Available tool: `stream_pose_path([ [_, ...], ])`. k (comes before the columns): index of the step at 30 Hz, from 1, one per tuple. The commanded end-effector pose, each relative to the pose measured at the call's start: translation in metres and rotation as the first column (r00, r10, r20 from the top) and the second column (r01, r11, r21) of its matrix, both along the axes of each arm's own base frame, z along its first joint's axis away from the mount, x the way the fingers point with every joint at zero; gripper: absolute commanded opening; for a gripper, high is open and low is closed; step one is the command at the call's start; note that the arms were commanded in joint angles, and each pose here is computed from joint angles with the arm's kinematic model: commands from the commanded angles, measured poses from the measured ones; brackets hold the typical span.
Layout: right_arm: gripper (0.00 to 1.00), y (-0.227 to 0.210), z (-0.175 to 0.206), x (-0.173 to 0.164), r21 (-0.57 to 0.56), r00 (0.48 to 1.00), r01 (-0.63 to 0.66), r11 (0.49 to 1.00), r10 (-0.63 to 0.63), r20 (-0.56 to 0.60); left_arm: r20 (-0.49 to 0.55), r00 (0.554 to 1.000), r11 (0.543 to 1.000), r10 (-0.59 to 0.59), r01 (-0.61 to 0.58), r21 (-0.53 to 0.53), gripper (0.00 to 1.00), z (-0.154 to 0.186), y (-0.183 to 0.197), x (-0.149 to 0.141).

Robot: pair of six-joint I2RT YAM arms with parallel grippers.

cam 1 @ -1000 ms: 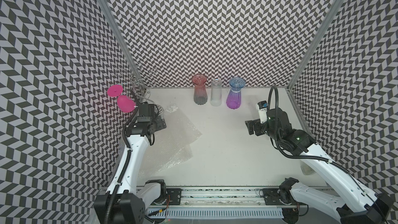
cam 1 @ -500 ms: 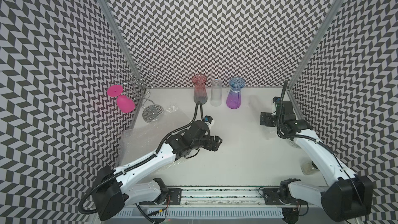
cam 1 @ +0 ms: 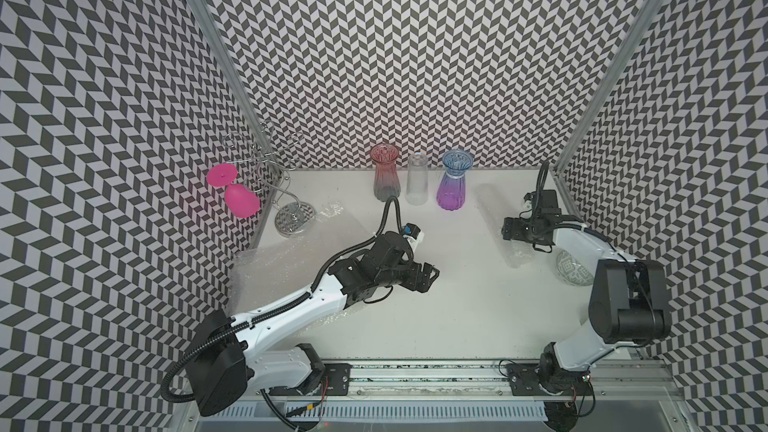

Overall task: Unwrap the vase from the bubble wrap
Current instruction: Move the bubble wrap to the center of the board.

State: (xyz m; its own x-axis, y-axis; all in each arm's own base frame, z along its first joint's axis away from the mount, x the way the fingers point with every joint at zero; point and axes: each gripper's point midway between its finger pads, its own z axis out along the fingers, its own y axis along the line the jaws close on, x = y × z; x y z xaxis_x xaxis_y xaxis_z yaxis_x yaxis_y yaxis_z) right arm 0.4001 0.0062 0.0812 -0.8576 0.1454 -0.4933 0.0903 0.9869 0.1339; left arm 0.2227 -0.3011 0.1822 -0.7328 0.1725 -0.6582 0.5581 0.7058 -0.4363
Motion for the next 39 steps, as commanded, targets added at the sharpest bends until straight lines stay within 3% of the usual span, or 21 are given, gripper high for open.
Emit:
stream_pose_path([
  [1, 0.90, 0.015, -0.007, 0.003, 0.062, 0.998, -0.063, 0.996, 0.064, -0.002, -0.001, 1.000, 0.999, -0.005, 0.005, -0.037, 0.87, 0.005, 0.001, -0.001],
  [12, 0.77, 0.043, -0.004, -0.034, 0.116, 0.992, -0.123, 0.986, 0.122, 0.011, -0.048, 0.997, 0.996, 0.068, -0.070, -0.047, 0.86, -0.009, 0.023, 0.005],
  [17, 0.76, 0.065, 0.003, -0.049, 0.067, 0.983, -0.181, 0.981, 0.181, 0.015, -0.063, 0.994, 0.994, 0.094, -0.097, -0.041, 0.86, -0.013, 0.029, 0.009],
  [21, 0.76, 0.092, 0.006, -0.065, 0.097, 0.975, -0.223, 0.970, 0.223, 0.017, -0.069, 0.993, 0.994, 0.100, -0.103, -0.048, 0.86, -0.014, 0.030, 0.008],
  [30, 0.77, 0.156, 0.018, -0.108, 0.222, 0.952, -0.303, 0.927, 0.303, 0.036, -0.084, 0.991, 0.992, 0.108, -0.112, -0.053, 0.86, -0.012, 0.026, 0.016],
  [39, 0.88, 0.187, 0.041, -0.133, 0.286, 0.929, -0.368, 0.885, 0.366, 0.064, -0.114, 0.991, 0.995, 0.075, -0.081, -0.050, 0.86, -0.005, -0.008, 0.041],
])
